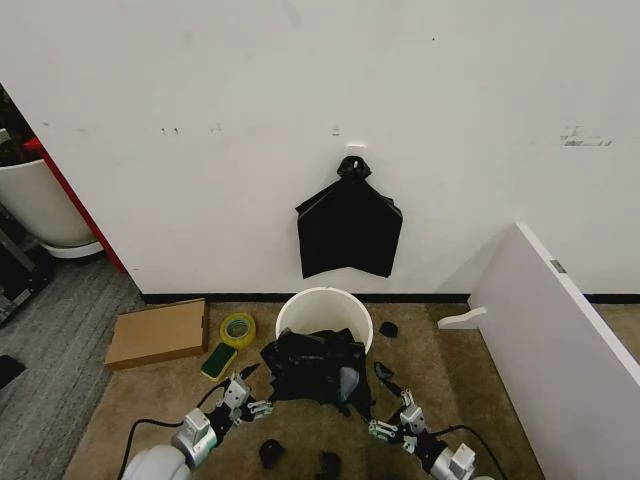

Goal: Place the garbage bag over the trash bin.

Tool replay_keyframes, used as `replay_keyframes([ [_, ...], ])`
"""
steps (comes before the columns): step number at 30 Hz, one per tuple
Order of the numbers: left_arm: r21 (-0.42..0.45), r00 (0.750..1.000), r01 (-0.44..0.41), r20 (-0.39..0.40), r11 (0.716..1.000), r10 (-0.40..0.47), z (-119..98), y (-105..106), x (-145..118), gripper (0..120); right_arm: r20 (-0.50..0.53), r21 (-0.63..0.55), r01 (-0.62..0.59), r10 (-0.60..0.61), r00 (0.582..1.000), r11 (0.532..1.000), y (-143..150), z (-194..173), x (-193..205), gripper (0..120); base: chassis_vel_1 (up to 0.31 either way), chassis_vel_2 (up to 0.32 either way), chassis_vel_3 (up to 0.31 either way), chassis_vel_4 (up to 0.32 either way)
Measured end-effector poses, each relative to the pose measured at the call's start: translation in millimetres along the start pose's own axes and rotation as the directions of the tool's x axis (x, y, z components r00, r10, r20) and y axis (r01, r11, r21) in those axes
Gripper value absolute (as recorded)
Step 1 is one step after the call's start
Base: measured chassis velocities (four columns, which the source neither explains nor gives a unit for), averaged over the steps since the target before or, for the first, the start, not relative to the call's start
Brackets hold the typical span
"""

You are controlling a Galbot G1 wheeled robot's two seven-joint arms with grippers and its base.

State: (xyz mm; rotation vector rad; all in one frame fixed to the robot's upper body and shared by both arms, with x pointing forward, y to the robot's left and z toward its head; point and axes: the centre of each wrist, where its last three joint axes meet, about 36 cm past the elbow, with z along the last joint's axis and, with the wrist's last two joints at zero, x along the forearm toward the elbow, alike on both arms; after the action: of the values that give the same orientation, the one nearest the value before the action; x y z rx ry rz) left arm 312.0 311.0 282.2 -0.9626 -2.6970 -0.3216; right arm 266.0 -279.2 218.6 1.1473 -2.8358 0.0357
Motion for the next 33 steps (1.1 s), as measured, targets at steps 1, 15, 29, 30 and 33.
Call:
replay_keyframes([
  [1, -0.018, 1.0, -0.009, 0.01, 1.0, 0.009, -2, 5, 1, 100, 0.007, 0.021, 0.032, -0.032, 0.999, 0.999, -5, -2, 2, 100, 0.0, 0.0, 0.0, 0.0],
  [15, -0.21, 0.998, -0.03, 0.054, 0.977, 0.042, -16, 75, 10, 100, 0.058, -0.013, 0.0, 0.001, 0.998, 1.0, -21, -9, -5, 100, 0.0, 0.0, 0.0, 0.0],
  [29, -0.201, 0.995, 0.007, 0.096, 0.98, 0.013, 7, 74, 3, 100, 0.0, -0.258, -0.175, 0.181, 0.983, 0.95, -5, -2, -17, 100, 0.0, 0.0, 0.0, 0.0],
  [30, -0.199, 0.995, 0.012, 0.101, 0.98, 0.008, 7, 74, 2, 100, -0.005, -0.259, -0.177, 0.182, 0.983, 0.949, -7, -2, -16, 100, 0.0, 0.0, 0.0, 0.0],
  [33, -0.202, 0.994, 0.016, 0.105, 0.979, 0.005, 5, 77, 4, 100, -0.014, -0.266, -0.184, 0.187, 0.982, 0.946, -15, -4, -13, 100, 0.0, 0.0, 0.0, 0.0],
])
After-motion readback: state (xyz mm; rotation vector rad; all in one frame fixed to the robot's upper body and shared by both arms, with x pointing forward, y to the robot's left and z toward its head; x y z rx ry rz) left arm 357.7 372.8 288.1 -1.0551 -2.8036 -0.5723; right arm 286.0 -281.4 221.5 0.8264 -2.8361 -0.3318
